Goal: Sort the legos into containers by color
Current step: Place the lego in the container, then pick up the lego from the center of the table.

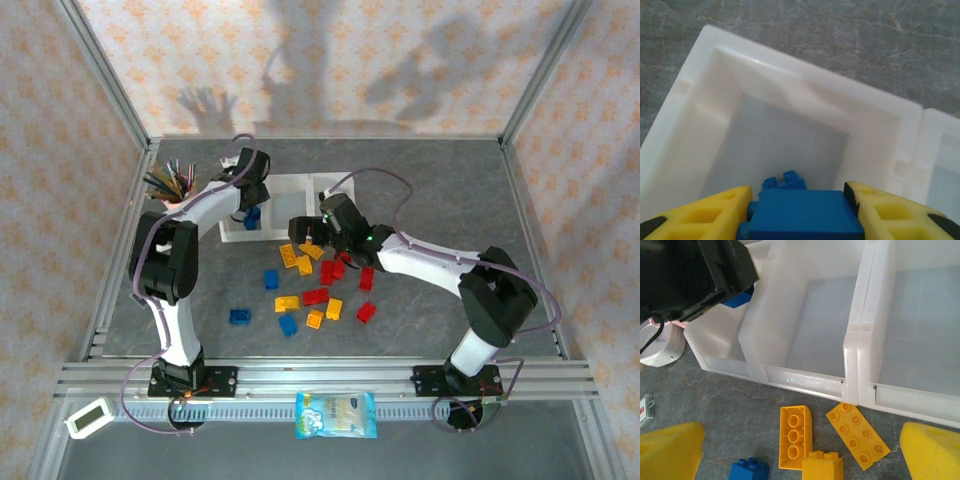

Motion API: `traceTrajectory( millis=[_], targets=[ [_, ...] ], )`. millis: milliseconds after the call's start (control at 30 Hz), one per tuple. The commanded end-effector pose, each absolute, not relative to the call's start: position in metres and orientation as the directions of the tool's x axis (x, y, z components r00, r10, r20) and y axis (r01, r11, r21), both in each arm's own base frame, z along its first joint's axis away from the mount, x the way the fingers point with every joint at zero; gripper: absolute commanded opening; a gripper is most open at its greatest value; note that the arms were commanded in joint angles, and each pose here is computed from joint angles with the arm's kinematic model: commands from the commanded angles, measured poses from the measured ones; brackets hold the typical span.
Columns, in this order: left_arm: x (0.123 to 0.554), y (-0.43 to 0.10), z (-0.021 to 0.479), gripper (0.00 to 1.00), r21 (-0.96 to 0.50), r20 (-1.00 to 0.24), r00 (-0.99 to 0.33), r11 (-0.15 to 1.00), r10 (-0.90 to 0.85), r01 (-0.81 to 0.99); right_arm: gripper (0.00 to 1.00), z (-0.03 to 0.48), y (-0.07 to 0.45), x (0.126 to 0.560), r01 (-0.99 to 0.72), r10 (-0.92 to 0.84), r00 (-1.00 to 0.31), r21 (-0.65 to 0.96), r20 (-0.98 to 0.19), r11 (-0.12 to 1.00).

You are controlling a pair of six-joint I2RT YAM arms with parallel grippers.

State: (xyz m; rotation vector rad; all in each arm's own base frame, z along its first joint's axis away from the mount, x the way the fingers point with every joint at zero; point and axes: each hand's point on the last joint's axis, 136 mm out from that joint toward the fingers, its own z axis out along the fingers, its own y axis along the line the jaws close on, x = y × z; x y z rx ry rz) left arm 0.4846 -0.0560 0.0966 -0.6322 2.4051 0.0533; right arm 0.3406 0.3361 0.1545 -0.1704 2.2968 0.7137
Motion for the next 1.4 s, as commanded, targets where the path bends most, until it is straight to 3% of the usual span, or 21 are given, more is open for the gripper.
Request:
traceTrajectory(
  millis=[0,200,367,700,1100,1367],
  targets=[
    [0.486,-0.05,0.104,0.55,-0.073,-0.611,-0.683,0.888,-0.399,-0.453,1.0,0.166,0.336,0.347,-0.324,0.079,-0.714,0.429,-0.696,0.843],
    [0.483,-0.044,0.116,0.68,-0.036,-0.621,-0.685,0.887,-0.38,-0.46,1.0,0.172,0.336,0.345,-0.342,0.063,-0.71,0.421,-0.702,0.841],
    [0.467,-0.048,0.136,0.71,-0.089,-0.624,-0.675,0.894,-0.393,-0.438,1.0,0.176,0.335,0.339,-0.357,0.051,-0.713,0.424,-0.7,0.832],
    [0.383,-0.065,0.151,0.75,-0.162,-0.617,-0.688,0.917,-0.382,-0.364,1.0,0.15,0.32,0.3,-0.364,-0.017,-0.784,0.437,-0.621,0.822],
    [0.294,-0.115,0.103,0.78,-0.258,-0.499,-0.775,0.92,-0.388,-0.295,1.0,0.116,0.322,0.261,-0.352,-0.014,-0.82,0.485,-0.573,0.801],
    [0.279,-0.144,0.07,0.78,-0.247,-0.434,-0.836,0.937,-0.336,-0.248,1.0,0.103,0.319,0.256,-0.324,0.016,-0.823,0.491,-0.568,0.808]
  ],
)
